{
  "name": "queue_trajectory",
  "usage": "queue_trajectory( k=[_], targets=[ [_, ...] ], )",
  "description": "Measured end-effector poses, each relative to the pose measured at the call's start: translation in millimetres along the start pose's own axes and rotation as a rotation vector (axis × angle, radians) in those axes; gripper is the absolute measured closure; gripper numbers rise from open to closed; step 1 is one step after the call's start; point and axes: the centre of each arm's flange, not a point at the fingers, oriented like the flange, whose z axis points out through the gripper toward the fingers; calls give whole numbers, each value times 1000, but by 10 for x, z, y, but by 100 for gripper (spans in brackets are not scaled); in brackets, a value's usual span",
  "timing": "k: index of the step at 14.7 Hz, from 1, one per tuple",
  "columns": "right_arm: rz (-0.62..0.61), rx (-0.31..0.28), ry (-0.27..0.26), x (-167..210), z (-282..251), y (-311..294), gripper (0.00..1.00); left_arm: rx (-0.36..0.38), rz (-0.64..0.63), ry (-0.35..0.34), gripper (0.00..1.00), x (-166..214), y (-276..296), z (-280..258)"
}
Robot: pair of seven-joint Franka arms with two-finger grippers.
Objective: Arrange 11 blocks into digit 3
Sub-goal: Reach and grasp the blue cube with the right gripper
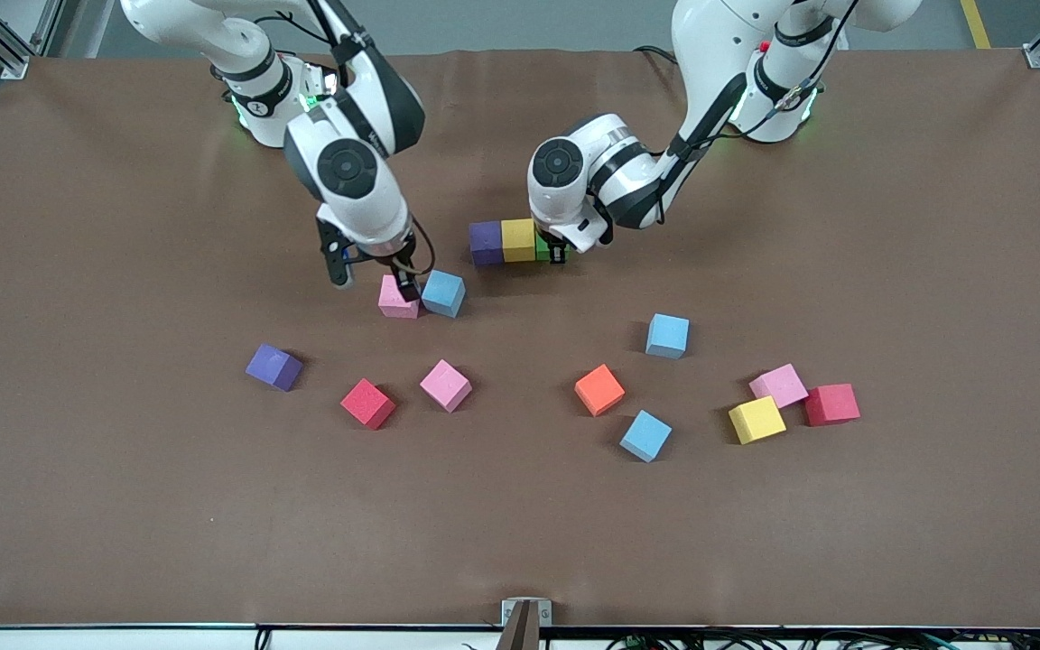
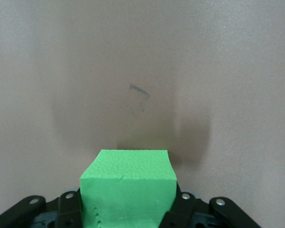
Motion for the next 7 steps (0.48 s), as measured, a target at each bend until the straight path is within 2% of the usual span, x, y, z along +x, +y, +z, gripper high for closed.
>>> queue_trajectory(
  k=[7],
  targets=[
    [-224, 50, -9, 1006, 0, -200, 0, -1, 1, -1, 41, -7, -4, 0]
  ],
)
